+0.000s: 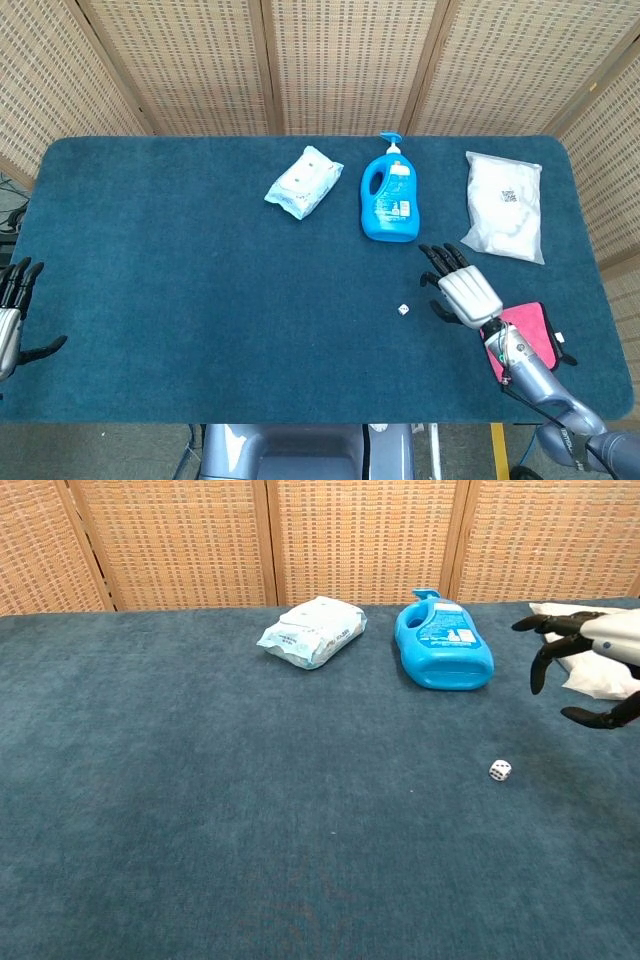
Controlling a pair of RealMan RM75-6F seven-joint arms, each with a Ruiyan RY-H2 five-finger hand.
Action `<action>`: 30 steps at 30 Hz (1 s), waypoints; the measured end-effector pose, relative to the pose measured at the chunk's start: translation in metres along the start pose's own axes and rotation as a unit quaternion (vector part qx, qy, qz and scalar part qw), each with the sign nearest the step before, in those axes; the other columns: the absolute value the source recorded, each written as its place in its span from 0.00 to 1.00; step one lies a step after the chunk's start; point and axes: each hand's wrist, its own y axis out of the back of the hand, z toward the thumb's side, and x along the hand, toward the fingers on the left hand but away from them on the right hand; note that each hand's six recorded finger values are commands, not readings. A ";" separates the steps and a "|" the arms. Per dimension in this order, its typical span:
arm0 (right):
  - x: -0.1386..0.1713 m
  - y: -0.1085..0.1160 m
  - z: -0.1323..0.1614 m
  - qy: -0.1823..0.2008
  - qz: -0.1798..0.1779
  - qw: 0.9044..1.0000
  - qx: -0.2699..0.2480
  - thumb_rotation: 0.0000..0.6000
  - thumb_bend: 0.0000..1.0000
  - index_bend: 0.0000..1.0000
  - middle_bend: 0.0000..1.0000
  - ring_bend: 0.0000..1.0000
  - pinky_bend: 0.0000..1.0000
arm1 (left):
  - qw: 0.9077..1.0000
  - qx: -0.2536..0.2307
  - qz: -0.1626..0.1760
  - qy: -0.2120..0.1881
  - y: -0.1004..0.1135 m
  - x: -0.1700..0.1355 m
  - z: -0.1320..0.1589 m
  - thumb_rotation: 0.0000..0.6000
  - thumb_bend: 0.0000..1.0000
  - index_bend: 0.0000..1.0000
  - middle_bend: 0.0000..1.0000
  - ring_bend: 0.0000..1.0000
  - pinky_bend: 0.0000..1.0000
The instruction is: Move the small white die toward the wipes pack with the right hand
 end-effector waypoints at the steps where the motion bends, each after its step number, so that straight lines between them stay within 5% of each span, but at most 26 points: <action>1: -0.003 -0.004 0.000 -0.002 0.005 1.000 0.001 1.00 0.46 0.38 0.00 0.00 0.00 | 1.000 0.000 0.000 0.000 0.000 0.000 0.000 1.00 0.00 0.00 0.00 0.00 0.00; 30: -0.019 -0.065 0.021 0.033 0.037 0.997 0.059 1.00 0.47 0.38 0.00 0.00 0.00 | 1.000 0.009 -0.004 0.009 -0.004 0.003 0.001 1.00 0.00 0.00 0.00 0.00 0.00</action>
